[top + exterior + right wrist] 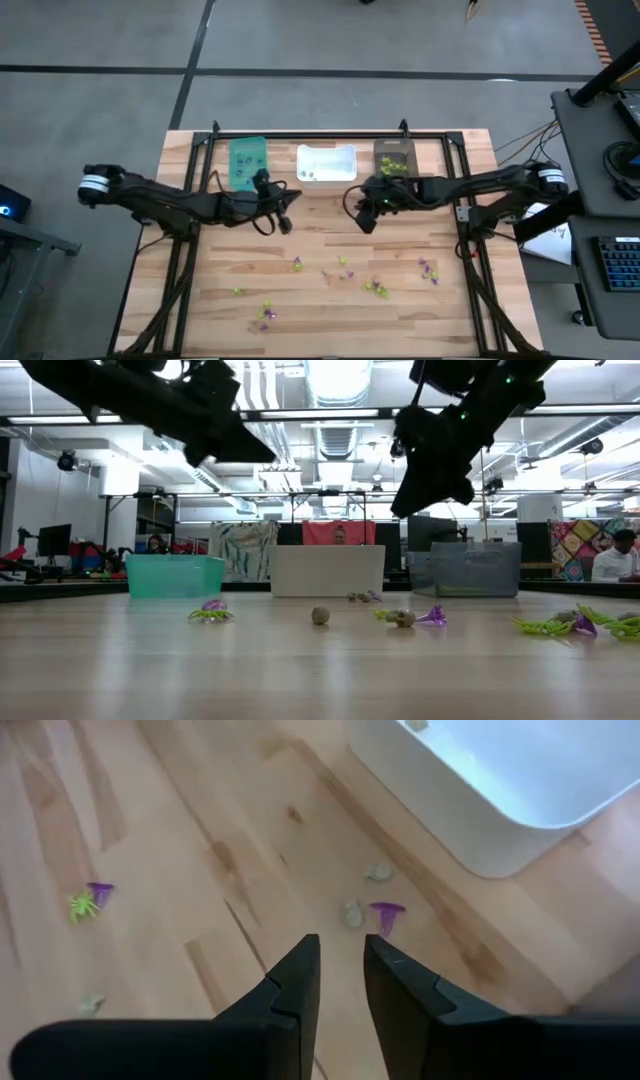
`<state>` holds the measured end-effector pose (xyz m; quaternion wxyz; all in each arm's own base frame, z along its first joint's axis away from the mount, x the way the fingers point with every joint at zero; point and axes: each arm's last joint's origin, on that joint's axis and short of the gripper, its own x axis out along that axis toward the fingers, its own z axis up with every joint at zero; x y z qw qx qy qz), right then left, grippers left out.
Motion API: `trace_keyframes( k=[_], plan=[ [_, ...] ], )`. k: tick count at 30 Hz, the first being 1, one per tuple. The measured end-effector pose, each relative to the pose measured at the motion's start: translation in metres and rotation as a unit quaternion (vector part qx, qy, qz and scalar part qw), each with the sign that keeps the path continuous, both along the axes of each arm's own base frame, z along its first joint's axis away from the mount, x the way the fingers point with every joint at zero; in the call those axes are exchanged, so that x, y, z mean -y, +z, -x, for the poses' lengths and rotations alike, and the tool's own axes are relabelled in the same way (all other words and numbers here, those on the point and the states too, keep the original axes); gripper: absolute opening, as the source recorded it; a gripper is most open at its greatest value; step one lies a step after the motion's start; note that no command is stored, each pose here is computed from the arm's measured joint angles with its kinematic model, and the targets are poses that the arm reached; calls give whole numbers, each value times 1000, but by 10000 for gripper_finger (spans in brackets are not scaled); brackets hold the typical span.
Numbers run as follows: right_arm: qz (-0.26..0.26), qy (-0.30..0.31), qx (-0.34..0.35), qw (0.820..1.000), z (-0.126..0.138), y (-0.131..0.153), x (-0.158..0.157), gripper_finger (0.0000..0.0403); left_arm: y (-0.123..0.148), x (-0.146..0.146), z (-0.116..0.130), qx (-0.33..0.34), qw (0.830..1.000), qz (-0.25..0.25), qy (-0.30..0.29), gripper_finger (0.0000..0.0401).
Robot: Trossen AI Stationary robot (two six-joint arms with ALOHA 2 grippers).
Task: Sort Halloween decoration
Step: Put the white skull toy into the white bin
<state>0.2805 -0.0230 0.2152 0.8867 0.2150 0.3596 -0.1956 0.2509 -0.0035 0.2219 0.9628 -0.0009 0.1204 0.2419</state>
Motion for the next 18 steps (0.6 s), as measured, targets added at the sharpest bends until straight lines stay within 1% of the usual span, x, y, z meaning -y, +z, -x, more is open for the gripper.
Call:
trace_keyframes(
  k=[4,10,12,14,16,18],
  plan=[
    [-3,-6,-8,1000,-6,-9,2,70,10,-3,13,-2,999,-6,34,0],
    [-5,-7,-26,1000,-18,-25,3,70,16,-3,18,6,999,-6,36,0],
    [9,2,-33,999,-26,-30,4,70,15,-3,17,5,999,-6,36,0],
    [26,22,-48,998,-33,-36,5,70,12,-3,16,-2,999,-7,36,0],
    [50,53,-67,995,-41,-43,5,70,10,-3,14,-9,999,-8,36,0],
    [98,115,-93,984,-48,-51,5,70,7,-3,12,-13,999,-8,36,0]
  ],
)
